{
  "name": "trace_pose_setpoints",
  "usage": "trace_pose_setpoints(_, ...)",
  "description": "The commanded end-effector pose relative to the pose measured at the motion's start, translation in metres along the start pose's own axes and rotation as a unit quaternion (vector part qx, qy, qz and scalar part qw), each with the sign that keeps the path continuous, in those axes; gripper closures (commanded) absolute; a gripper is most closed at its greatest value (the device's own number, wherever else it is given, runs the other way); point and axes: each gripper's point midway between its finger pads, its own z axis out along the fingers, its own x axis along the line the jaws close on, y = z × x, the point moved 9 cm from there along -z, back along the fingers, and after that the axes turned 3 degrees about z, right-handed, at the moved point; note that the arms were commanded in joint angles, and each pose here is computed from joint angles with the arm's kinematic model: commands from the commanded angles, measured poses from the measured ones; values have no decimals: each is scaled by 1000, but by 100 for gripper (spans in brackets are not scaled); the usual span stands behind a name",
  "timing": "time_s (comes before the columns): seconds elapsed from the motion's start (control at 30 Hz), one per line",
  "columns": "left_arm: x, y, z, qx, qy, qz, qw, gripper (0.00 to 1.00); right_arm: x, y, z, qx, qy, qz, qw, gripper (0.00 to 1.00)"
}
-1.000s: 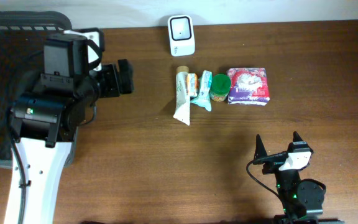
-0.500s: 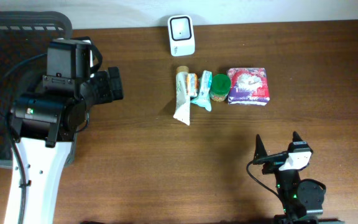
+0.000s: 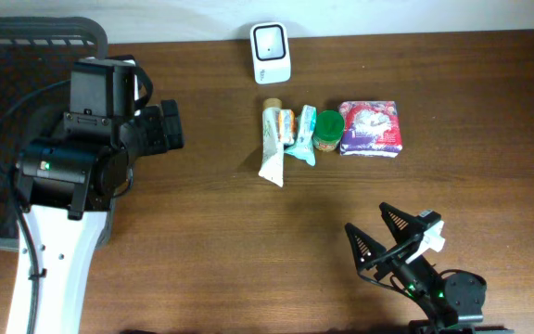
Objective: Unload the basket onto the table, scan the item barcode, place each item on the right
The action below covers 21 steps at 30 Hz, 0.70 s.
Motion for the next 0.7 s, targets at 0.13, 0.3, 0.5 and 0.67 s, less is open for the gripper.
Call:
trace_pose_setpoints(0.13,2,-1,2,3,9,7,1000,1,3,-8,0,28,29,18,999,1)
trace_pose_setpoints(0.3,2,-1,2,3,9,7,1000,1,4,-8,0,30,31,18,999,1)
trace_pose_setpoints(0.5,2,-1,2,3,9,7,1000,1,5,-9,0,35,37,19,999,1)
trace_pose_setpoints(0.67,2,-1,2,3,9,7,1000,1,4,-10,0,35,36,12,999,1)
